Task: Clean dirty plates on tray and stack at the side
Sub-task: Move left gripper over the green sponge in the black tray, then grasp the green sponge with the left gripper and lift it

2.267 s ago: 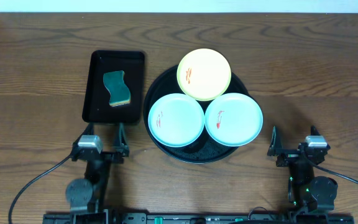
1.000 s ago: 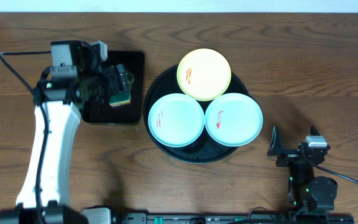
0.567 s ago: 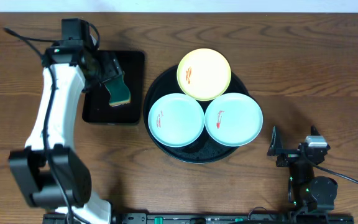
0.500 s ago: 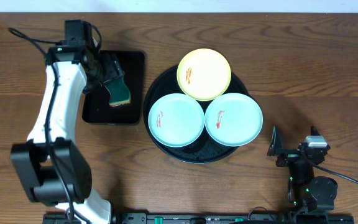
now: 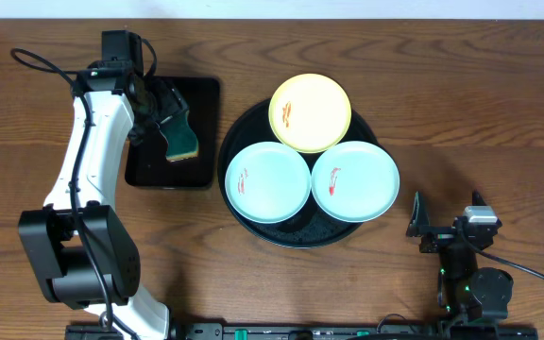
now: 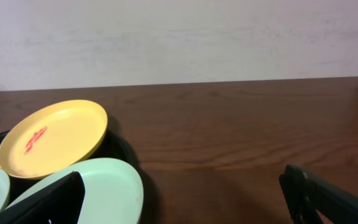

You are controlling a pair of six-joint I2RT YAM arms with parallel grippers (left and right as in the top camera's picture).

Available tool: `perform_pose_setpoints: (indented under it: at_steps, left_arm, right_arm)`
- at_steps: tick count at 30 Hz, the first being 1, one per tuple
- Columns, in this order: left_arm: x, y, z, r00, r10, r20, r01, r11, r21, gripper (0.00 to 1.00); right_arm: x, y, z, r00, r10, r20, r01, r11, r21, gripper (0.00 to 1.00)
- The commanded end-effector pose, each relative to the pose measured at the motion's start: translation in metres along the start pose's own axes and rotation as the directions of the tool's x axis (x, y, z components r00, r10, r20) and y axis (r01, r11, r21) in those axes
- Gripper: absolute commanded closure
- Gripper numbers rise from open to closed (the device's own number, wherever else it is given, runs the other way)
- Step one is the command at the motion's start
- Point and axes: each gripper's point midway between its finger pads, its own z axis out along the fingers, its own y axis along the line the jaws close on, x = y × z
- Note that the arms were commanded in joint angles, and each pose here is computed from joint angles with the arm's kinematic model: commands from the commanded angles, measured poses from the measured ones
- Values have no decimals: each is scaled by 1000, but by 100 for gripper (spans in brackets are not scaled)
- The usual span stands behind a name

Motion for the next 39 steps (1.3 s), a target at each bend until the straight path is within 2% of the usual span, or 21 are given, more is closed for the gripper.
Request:
perform_pose_setpoints:
  at_steps: [1,7,17,27,39]
  left_arm:
    - [5,3,1,1000,-8,-6,8,1000,-24,18]
    - [8,-2,19,1000,21,16,-20,1000,-7,18]
    - [-9,-9,39,992,98,76,-98,995,-1,18]
    - [-8,19,92,989,145,34,-138,980,-143,20]
    - [14,35,136,988,136,-73,-147,972,-182,20]
  right_arm:
    - [1,-3,0,1000,11,-1,-11,1000,10,1]
    - [1,-3,0,1000,11,-1,-11,1000,10,1]
    - [1,-3,0,1000,11,-1,-11,1000,10,1]
    - [1,-3,0,1000,11,-1,-11,1000,11,1]
    - [1,-3,0,1000,11,-1,-11,1000,10,1]
